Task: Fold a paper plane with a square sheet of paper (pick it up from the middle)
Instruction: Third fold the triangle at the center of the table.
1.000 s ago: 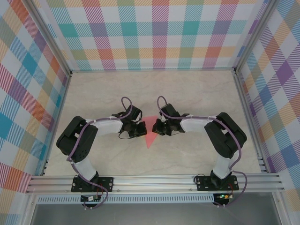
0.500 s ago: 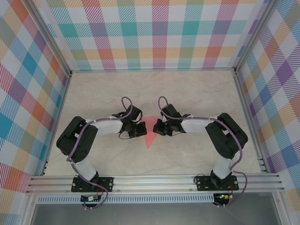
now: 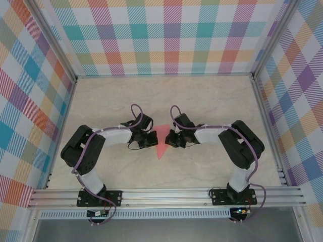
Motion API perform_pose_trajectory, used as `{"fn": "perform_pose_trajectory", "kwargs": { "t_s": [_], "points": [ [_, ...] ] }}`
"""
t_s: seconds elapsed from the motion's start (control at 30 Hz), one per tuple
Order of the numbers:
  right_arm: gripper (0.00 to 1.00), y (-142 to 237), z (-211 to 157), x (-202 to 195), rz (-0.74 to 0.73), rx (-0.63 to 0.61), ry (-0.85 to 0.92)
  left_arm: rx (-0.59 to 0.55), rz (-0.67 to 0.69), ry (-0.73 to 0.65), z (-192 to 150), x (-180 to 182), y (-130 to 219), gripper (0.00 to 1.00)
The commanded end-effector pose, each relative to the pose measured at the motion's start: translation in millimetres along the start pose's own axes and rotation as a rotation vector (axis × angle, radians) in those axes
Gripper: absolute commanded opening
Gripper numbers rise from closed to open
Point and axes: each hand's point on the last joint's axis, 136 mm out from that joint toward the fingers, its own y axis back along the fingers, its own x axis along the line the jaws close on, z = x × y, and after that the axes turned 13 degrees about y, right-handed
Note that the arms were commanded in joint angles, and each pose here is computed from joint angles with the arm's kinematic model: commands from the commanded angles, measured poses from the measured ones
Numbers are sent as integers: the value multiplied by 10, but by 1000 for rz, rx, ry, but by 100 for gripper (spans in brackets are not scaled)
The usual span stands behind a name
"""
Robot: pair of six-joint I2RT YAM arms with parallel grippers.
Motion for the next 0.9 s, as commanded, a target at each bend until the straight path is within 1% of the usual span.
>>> {"fn": "perform_pose_trajectory", "kwargs": {
  "t_s": [0.0,0.2,0.37,0.43,0.5,0.57,0.67,0.73,0.87],
  "points": [
    [7,-5,-71,-286,-83,7,-49,-6,148,19,-69,392,-42,0],
    [7,156,-32,-492,-177,-35,-91,-4,154,16,-74,413,-54,0],
    [7,322,112,-398,-183,-94,-76,-1,154,17,-82,418,-55,0],
    [7,381,169,-305,-154,-120,-59,-1,152,17,-83,411,-50,0],
    [7,405,206,-160,-93,-140,-31,1,150,17,-88,409,-47,0],
    [7,391,199,52,-7,-137,17,4,145,16,-88,394,-47,0],
    [7,332,155,233,62,-120,55,2,143,18,-84,385,-43,0],
    [7,259,122,263,84,-91,59,1,140,17,-83,380,-41,0],
    [7,120,110,202,71,-49,46,3,141,18,-86,382,-42,0]
  ]
}}
